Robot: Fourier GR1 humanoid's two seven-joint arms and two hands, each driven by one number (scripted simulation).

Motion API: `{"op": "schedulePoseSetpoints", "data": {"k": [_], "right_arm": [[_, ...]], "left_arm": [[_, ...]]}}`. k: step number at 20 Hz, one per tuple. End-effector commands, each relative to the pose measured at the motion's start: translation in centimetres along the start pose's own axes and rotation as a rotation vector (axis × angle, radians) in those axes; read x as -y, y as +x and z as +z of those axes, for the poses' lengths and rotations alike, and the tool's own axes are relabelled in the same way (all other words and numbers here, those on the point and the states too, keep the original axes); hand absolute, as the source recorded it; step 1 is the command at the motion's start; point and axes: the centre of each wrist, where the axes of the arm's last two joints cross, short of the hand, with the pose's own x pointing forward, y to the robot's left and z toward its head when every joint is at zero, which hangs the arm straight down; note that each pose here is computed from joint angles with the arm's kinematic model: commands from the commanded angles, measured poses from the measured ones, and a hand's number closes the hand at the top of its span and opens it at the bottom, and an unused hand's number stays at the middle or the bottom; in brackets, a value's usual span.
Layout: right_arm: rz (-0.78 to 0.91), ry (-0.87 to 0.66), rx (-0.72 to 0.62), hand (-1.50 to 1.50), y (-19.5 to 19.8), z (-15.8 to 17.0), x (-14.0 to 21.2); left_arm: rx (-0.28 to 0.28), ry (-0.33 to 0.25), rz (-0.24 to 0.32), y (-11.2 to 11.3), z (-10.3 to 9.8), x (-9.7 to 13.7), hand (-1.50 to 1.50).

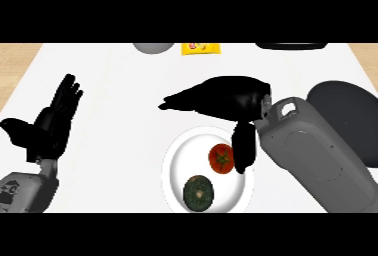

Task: Pick the tomato from the plate and place it in the pan

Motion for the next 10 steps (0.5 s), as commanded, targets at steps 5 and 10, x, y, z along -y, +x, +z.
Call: {"op": "schedulePoseSetpoints", "data": {"k": [5, 10], "right_arm": [[0.024, -0.033, -0.118, -1.50, -1.1, -0.2, -2.9], [0.048, 0.041, -0.175, -1.50, -1.9, -3.9, -2.5]], "left_arm": [[0.028, -0.009, 0.003, 1.9, -0.7, 2.1, 0.00], [0.010, -0.018, -0.010, 0.2, -1.0, 1.3, 0.00]]}}
